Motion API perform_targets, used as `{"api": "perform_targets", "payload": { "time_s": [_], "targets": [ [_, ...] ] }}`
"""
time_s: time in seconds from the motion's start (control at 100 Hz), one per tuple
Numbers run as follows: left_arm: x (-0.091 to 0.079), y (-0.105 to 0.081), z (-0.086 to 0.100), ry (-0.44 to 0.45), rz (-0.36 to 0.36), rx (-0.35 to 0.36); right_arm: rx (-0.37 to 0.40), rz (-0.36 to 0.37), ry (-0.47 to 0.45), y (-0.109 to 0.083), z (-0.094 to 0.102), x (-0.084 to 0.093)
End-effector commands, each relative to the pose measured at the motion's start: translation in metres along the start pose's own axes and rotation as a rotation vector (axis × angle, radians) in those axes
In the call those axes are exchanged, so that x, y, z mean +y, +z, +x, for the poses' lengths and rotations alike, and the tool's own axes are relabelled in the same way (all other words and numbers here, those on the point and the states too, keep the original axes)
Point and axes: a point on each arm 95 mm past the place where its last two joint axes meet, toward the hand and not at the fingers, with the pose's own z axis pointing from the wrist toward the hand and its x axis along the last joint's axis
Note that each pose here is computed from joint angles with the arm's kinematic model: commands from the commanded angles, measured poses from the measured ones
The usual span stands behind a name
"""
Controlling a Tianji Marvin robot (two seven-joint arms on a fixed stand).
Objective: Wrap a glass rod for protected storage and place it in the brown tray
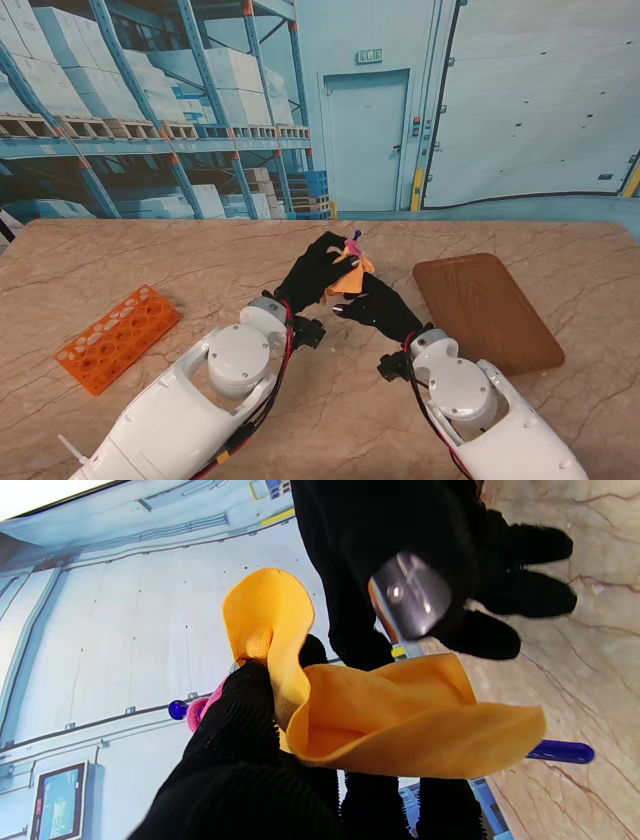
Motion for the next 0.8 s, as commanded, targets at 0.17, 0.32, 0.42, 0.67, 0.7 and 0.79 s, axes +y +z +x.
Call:
{"api": "perform_targets", "payload": {
  "time_s": [0.17,0.32,0.42,0.67,0.7,0.79],
  "targets": [
    [0.011,0.000,0.000,-0.027,-0.009,0.003,0.004,0.035,0.072,0.009,0.008,-0.001],
    [0.013,0.001,0.001,-0.033,-0.005,0.003,-0.001,0.050,0.143,0.015,0.012,-0.001],
    [0.014,0.001,0.001,-0.039,-0.002,0.003,-0.007,0.048,0.184,0.020,0.015,-0.002],
    [0.016,0.002,0.002,-0.049,0.003,0.001,-0.015,0.035,0.283,0.028,0.021,-0.003],
    [0.016,0.002,0.002,-0.049,0.005,0.001,-0.014,0.035,0.288,0.028,0.022,-0.003],
    [0.017,0.002,0.001,-0.048,0.009,-0.002,-0.004,0.029,0.295,0.029,0.023,-0.003]
  ]
}}
